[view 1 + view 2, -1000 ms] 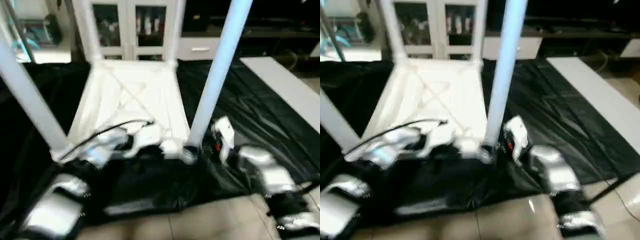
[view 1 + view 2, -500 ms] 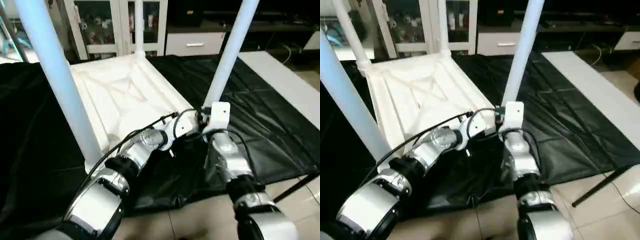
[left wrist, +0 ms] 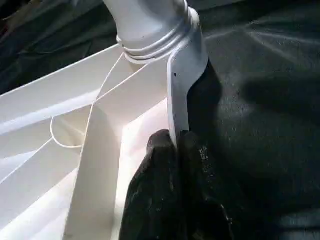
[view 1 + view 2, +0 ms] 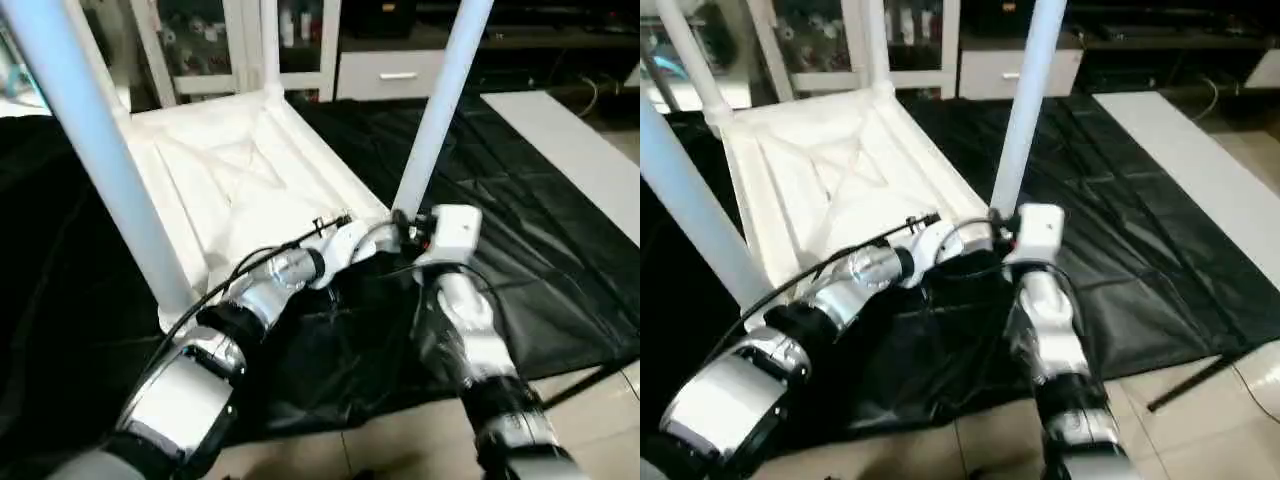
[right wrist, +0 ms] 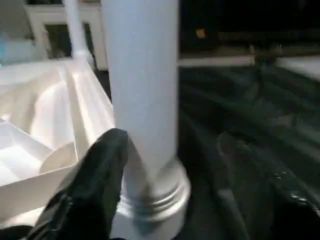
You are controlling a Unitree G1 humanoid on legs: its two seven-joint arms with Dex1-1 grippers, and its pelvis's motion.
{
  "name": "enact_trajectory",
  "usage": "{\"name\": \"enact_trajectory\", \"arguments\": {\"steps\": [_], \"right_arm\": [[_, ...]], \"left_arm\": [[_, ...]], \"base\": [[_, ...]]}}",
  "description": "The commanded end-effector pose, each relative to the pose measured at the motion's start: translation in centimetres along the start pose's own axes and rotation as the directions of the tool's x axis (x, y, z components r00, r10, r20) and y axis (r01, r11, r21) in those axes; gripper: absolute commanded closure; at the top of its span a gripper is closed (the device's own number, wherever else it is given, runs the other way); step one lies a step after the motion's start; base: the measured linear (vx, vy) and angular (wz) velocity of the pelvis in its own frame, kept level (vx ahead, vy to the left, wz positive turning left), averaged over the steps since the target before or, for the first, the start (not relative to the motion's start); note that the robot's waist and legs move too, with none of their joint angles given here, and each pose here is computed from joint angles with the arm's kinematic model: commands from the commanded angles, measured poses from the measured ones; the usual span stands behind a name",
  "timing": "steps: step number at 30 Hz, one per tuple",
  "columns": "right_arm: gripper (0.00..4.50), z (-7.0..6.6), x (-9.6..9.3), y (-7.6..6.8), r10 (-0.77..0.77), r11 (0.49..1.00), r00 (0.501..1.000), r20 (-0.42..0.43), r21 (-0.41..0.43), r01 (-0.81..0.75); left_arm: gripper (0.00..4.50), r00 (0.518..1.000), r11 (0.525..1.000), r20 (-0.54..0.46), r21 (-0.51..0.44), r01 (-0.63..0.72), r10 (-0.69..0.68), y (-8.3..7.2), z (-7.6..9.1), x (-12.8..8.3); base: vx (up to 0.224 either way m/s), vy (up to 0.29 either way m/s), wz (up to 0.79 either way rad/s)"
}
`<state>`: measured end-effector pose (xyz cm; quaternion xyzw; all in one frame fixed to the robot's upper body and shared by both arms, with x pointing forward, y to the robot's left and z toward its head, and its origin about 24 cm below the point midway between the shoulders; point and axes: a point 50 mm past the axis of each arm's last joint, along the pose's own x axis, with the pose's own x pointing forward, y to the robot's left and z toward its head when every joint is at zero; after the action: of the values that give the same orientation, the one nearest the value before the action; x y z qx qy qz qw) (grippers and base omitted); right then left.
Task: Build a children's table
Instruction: Rotate leg to tighten
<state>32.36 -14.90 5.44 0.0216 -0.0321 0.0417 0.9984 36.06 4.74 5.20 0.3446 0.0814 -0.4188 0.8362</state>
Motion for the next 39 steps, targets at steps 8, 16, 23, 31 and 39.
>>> {"name": "enact_trajectory", "arguments": {"steps": [8, 16, 23, 31, 39], "right_arm": [[1.38, -0.3, -5.5, -0.6, 0.214, 0.974, 0.974, -0.071, -0.059, -0.218], [1.37, -0.6, -7.5, 0.0, 0.276, 0.959, 0.950, -0.145, -0.030, -0.283], [1.37, -0.5, -7.4, 0.6, 0.323, 0.943, 0.928, -0.183, -0.022, -0.332], [1.37, -1.1, -7.0, 0.9, 0.417, 0.897, 0.863, -0.284, -0.027, -0.442], [1.37, -1.7, -4.7, 1.0, 0.496, 0.846, 0.784, -0.373, 0.001, -0.534]], "left_arm": [[4.50, 0.996, 0.994, 0.038, 0.078, 0.074, -0.077, -0.1, -0.4, -0.6], [3.77, 0.970, 0.986, 0.196, -0.056, 0.160, -0.146, 0.4, 0.5, -1.9], [3.31, 0.946, 0.958, 0.237, -0.124, 0.257, -0.223, 0.3, 0.1, -4.1], [2.75, 0.906, 0.911, 0.302, -0.195, 0.363, -0.296, 0.8, -0.2, -7.8], [2.51, 0.828, 0.828, 0.355, -0.204, 0.522, -0.434, -0.6, 1.0, -10.9]], "base": [[0.000, 0.000, 0.00], [0.000, 0.000, 0.00], [0.000, 0.000, 0.00], [0.000, 0.000, 0.00], [0.000, 0.000, 0.00]]}}
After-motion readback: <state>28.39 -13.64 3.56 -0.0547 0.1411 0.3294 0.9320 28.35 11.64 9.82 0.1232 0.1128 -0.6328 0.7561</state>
